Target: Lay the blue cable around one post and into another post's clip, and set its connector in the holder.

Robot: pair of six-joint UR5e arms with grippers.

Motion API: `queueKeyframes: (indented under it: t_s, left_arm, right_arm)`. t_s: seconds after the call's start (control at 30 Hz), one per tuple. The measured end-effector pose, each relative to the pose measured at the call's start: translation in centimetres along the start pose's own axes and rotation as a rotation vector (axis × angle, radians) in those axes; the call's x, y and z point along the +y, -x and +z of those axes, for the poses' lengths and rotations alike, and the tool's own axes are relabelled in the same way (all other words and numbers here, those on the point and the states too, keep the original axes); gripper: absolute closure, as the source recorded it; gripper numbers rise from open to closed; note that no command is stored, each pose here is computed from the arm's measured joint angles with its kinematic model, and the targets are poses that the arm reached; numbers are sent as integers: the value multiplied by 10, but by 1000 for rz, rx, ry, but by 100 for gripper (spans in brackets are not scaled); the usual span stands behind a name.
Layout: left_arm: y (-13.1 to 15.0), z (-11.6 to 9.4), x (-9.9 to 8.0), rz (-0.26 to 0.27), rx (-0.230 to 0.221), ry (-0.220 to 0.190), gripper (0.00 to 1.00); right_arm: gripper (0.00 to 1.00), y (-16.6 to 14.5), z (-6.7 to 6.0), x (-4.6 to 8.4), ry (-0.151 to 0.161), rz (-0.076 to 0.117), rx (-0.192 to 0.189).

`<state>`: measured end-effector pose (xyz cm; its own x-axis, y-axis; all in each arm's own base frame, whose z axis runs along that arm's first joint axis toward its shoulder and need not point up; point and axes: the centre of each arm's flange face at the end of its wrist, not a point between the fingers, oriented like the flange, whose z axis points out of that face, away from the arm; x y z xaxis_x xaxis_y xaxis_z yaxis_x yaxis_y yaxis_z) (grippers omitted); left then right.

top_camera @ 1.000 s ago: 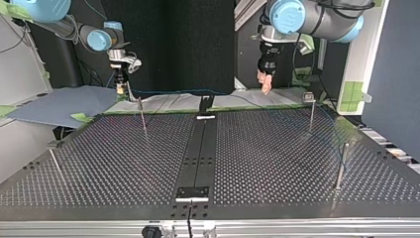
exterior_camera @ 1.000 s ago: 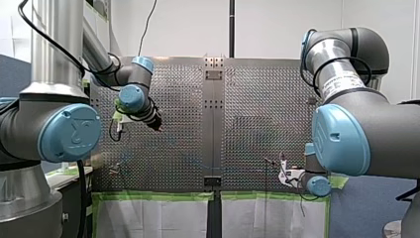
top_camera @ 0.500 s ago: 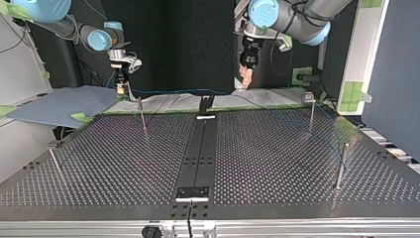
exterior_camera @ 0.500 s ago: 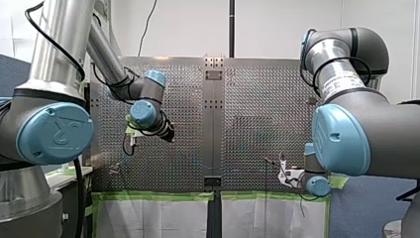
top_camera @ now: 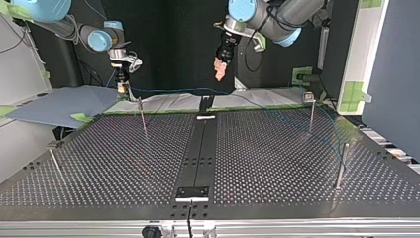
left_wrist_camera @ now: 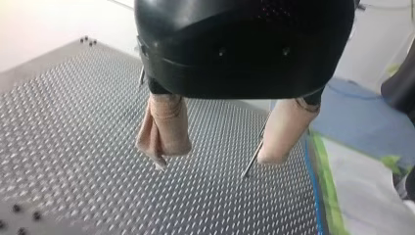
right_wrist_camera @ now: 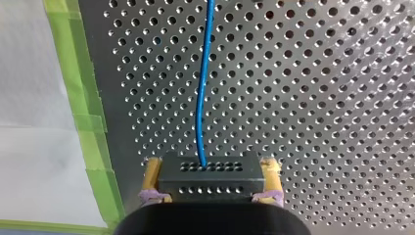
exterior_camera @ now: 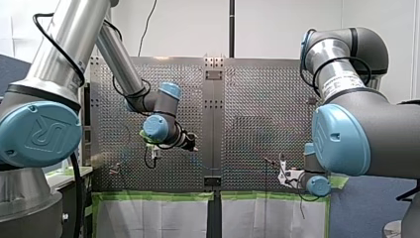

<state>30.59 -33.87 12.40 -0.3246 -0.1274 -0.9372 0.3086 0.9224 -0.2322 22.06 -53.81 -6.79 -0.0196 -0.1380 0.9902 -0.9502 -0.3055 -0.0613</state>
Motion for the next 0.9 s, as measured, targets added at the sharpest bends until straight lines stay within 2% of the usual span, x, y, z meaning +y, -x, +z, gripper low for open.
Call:
queueKeyframes:
  t_s: [0.13, 0.37, 0.63, 0.9]
  left_arm:
    - [-11, 2, -17, -8, -9, -51, 0]
    - [-15, -2, -46, -12, -53, -132, 0]
    - [-13, -6, -84, -23, -129, -213, 0]
    - [-25, 5, -131, -39, -190, -307, 0]
  right_arm:
    - [100, 0, 0, 2, 4, 1, -4]
    - [100, 0, 0, 2, 5, 1, -5]
    - [100, 0, 0, -2, -2, 1, -6]
    - [100, -3, 5, 2, 0, 26, 11]
